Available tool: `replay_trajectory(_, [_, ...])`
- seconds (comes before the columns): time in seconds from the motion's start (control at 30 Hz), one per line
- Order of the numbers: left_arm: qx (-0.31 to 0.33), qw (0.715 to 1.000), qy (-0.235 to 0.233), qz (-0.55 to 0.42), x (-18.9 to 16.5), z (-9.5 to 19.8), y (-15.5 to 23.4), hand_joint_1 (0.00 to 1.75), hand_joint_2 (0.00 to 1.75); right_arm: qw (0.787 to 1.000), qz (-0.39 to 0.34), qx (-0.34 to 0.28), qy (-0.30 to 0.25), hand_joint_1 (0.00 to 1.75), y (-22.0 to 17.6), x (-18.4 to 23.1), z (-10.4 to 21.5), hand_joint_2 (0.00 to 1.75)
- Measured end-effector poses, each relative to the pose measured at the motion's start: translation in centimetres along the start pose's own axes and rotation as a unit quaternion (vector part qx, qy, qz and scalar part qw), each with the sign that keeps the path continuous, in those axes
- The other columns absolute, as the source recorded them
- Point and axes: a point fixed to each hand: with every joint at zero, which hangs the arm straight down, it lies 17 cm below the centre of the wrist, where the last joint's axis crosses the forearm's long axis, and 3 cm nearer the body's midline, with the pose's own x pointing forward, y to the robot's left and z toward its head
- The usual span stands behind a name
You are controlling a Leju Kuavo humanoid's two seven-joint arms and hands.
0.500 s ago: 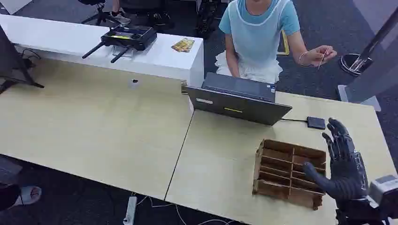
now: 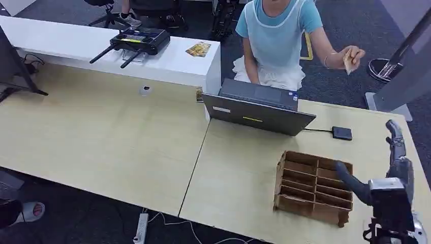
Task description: Pass the card to the sensor for recognition and then transmit it.
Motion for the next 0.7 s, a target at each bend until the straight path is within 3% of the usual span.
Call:
replay_trajectory(0.13, [0.000,1.000,0.002,-0.008,0.0,0.0,0.0,0.00,1.75,0.993,0.113,-0.026,-0.016,0.00,-0.8,1.0,-3.1,1.75])
replay_trajectory(0.33, [-0.002,1.000,0.002,-0.018,0.1,0.0,-0.1,0.00,1.75,0.977,0.210,-0.037,-0.026,0.00,-0.6,1.8,-6.5,1.75])
replay_trajectory(0.53, [-0.003,0.999,0.002,-0.039,0.2,0.0,0.0,0.00,1.75,0.935,0.353,-0.040,-0.004,0.00,-0.5,0.2,-9.5,1.75])
replay_trajectory(0.7, [-0.004,0.998,0.003,-0.056,0.3,0.0,0.0,0.00,1.75,0.905,0.422,-0.033,0.032,0.00,-0.9,-3.1,-11.8,1.75])
